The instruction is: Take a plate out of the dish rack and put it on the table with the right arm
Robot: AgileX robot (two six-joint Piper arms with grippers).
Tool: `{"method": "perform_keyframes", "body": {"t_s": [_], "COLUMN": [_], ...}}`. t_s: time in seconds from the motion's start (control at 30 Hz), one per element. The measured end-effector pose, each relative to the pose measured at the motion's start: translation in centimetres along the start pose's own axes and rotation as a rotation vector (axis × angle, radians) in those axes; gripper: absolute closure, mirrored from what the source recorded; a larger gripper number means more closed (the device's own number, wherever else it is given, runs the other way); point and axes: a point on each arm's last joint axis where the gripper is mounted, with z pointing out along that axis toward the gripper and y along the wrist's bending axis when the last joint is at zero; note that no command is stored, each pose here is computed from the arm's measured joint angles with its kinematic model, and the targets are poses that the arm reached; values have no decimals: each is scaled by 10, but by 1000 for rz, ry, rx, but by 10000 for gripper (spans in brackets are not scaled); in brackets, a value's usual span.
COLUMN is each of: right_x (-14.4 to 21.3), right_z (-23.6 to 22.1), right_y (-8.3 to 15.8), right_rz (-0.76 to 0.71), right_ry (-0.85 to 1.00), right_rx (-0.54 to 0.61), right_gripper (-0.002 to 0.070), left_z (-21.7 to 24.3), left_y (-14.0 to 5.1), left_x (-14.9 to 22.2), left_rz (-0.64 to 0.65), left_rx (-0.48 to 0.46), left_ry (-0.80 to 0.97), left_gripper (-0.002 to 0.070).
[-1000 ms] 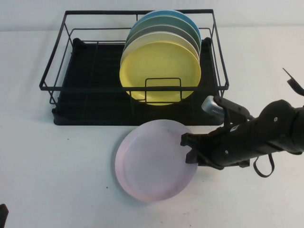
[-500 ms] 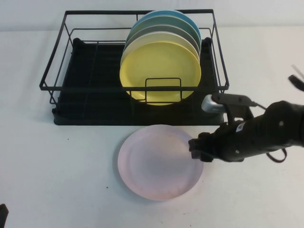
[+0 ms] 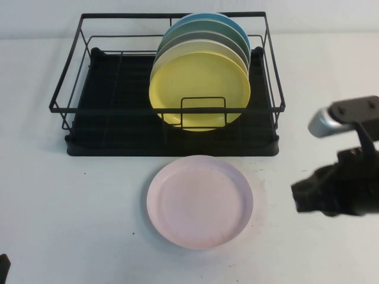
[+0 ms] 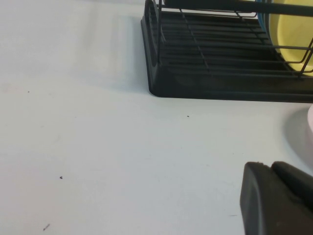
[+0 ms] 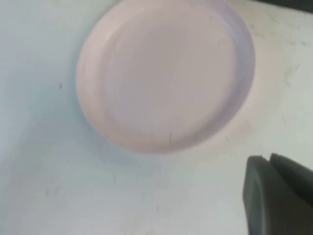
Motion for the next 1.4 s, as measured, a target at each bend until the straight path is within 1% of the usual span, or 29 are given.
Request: {"method": "perform_keyframes", "body": {"t_s": [0.2, 0.37, 0.47, 0.57, 0.73, 0.83, 0.9, 0.97, 1.03, 1.13, 1.23, 1.4], "right_x": [26, 35, 48, 65, 112, 142, 159, 171, 181, 192, 197, 204], "right_z": [-26, -27, -21, -22, -36, -44, -47, -51, -53, -54, -54, -48], "right_y": [2, -5, -14, -32, -72, -83, -85, -85, -83, -81, -81, -82], "right_rz": [-10, -42, -61, -46, 79, 132, 140, 113, 67, 38, 32, 50], "right_ry": [85, 93, 60, -62, -298, -450, -536, -622, -688, -753, -766, -669], "right_rx": [-13, 38, 78, 134, 309, 402, 442, 473, 500, 520, 529, 524], "right_gripper": [694, 694, 694, 694, 694, 694, 694, 694, 694, 694, 694, 694], "left_z": [0, 0, 0, 0, 0, 0, 0, 0, 0, 0, 0, 0], "left_y": [0, 0, 0, 0, 1, 1, 1, 1, 1, 1, 1, 1], "left_x": [0, 0, 0, 0, 0, 0, 0, 0, 0, 0, 0, 0], "left_rz": [0, 0, 0, 13, 21, 23, 25, 25, 25, 25, 25, 25], "left_rx": [0, 0, 0, -4, -6, -7, -7, -7, -7, -7, -7, -7], "left_ry": [0, 0, 0, 0, 0, 0, 0, 0, 0, 0, 2, 4], "left_gripper": [678, 678, 678, 678, 678, 678, 678, 678, 678, 678, 678, 678]}}
